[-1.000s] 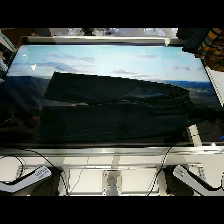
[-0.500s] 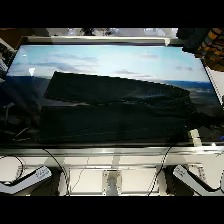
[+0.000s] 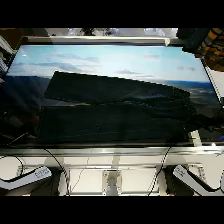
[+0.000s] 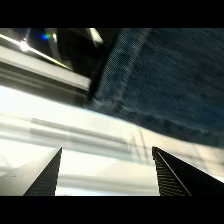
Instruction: Fold the clothes and pants, and hang the long-sleeved shirts on hangers.
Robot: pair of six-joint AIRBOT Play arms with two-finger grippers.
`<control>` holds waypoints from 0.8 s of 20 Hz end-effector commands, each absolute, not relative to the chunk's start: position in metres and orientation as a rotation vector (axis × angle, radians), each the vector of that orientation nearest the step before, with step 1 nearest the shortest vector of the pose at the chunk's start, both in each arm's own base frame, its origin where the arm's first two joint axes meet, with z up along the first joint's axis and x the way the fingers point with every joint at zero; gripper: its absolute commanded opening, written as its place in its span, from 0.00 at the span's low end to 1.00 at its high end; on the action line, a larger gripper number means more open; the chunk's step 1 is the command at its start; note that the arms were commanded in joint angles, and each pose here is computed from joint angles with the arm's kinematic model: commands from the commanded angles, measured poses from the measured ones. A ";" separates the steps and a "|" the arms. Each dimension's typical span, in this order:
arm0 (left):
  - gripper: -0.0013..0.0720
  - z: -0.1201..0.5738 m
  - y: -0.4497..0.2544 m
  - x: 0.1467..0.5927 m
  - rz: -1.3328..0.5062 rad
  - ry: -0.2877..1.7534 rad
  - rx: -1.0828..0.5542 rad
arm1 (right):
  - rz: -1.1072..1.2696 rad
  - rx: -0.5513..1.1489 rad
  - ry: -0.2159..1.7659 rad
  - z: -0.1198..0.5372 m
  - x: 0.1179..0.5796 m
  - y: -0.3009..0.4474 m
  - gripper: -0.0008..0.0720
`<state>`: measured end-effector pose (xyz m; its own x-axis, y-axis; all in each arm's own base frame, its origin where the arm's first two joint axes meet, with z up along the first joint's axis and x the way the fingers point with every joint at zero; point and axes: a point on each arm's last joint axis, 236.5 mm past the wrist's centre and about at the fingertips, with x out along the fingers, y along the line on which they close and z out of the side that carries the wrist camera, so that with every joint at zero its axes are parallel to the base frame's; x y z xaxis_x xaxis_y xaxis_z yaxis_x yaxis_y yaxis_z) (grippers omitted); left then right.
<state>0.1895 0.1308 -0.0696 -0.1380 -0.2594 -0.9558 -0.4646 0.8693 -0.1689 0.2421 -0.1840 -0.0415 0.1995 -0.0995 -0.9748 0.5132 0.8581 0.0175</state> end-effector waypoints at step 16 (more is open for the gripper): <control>0.06 -0.120 0.105 0.223 0.002 1.608 -0.602 | -0.428 0.409 1.322 -0.043 0.240 -0.176 0.05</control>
<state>0.2160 0.1064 -0.1186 -0.0373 -0.3711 -0.9278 -0.3898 0.8603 -0.3285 0.2395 -0.1769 -0.0426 0.1886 -0.0698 -0.9796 0.5167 0.8553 0.0386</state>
